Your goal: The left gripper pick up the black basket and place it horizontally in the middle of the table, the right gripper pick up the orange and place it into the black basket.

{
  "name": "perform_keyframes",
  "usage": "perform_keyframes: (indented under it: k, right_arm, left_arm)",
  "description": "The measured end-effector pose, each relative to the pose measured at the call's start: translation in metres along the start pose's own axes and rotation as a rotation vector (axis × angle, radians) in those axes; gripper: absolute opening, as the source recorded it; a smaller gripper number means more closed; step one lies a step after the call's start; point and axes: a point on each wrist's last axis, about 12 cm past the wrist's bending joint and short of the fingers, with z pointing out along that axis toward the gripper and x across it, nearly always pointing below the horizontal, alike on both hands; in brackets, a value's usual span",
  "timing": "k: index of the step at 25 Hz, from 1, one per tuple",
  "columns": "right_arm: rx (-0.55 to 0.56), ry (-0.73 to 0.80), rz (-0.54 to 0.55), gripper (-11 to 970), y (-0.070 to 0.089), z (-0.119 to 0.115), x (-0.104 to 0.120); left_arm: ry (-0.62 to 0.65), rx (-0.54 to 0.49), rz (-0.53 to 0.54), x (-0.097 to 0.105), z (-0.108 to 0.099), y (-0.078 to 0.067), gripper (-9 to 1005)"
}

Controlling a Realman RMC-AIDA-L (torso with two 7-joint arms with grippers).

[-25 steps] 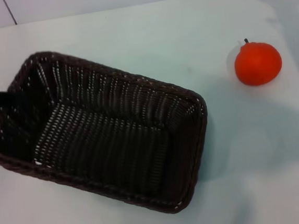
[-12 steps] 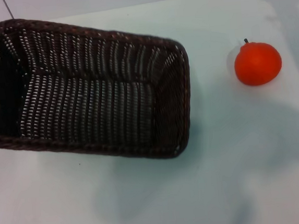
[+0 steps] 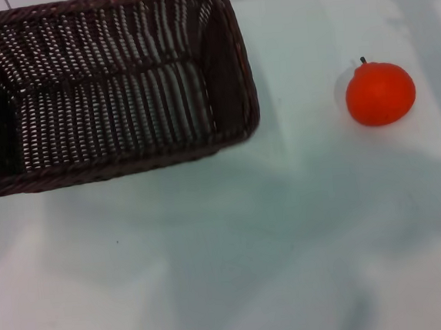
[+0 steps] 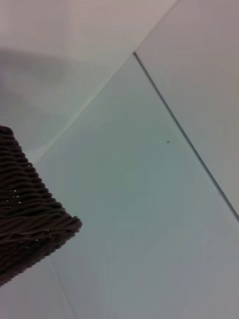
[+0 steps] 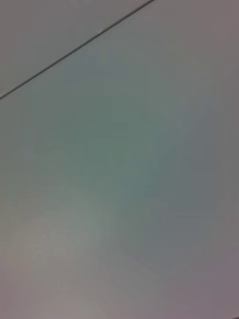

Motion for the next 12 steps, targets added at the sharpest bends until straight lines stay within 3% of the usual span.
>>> perform_keyframes:
  k: [12]
  right_arm:
    - [0.005,0.002,0.009,944,-0.001,0.004,0.001]
  left_arm:
    - [-0.014,-0.005,-0.049,0.018,0.007,0.021,184]
